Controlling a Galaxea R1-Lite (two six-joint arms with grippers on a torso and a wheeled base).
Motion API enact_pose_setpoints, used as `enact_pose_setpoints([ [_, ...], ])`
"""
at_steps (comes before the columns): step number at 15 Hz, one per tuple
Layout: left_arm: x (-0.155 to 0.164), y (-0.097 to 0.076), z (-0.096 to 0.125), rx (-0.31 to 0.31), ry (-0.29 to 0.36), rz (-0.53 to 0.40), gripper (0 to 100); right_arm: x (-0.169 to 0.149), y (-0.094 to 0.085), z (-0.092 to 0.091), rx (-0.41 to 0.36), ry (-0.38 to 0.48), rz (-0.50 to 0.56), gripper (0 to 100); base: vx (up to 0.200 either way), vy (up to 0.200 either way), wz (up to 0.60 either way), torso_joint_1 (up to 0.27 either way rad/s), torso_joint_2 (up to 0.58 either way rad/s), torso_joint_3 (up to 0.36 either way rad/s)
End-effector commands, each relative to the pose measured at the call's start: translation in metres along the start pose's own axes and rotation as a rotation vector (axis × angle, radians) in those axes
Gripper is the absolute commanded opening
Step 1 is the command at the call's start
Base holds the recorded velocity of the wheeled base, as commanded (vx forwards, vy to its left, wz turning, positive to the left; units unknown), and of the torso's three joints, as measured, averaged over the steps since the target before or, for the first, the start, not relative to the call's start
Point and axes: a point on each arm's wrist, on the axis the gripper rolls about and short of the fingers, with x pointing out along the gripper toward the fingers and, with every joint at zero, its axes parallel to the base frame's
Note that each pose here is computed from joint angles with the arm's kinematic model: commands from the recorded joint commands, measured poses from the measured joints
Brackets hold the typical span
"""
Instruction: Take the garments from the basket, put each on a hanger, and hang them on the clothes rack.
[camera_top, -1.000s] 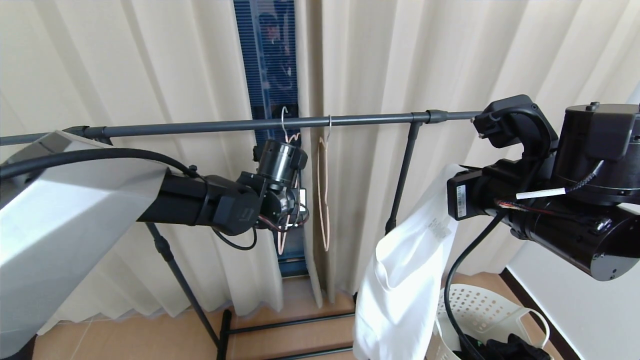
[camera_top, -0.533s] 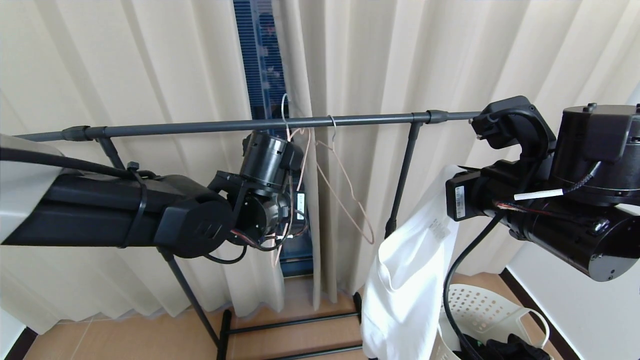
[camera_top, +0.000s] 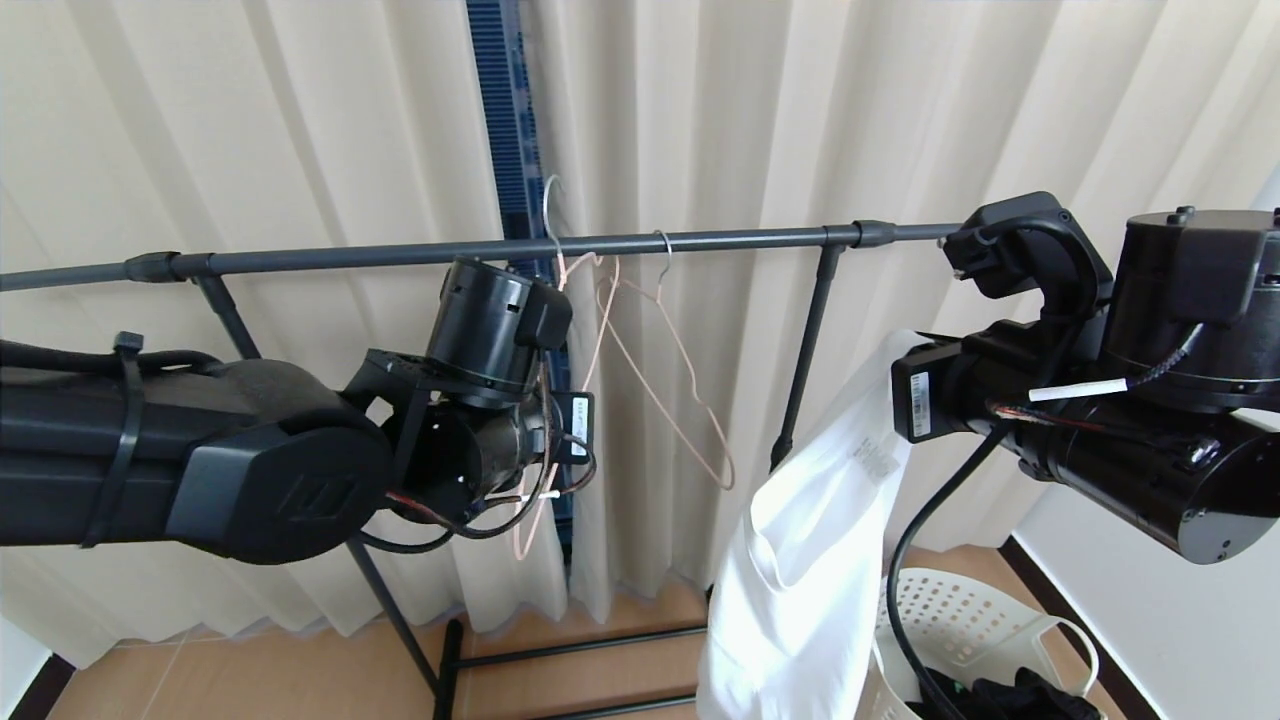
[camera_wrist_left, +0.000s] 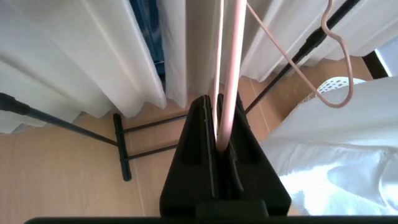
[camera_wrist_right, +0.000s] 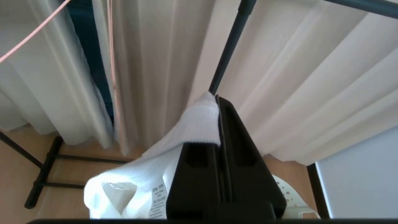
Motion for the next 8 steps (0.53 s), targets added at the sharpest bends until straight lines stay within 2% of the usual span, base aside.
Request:
enact_pose_setpoints([
  [1, -0.015, 0.003, 0.0, -0.001, -0.012, -0.013, 0, 0.0, 0.0, 0.0, 0.0, 0.0, 0.0, 0, 0.0, 0.0, 0.0, 0.0, 0.0, 0.0],
  [8, -0.036, 0.002, -0.015, 0.036, 0.006, -0.048, 0, 0.0, 0.0, 0.0, -0.001, 0.001, 0.0, 0, 0.0, 0.0, 0.0, 0.0, 0.0, 0.0],
])
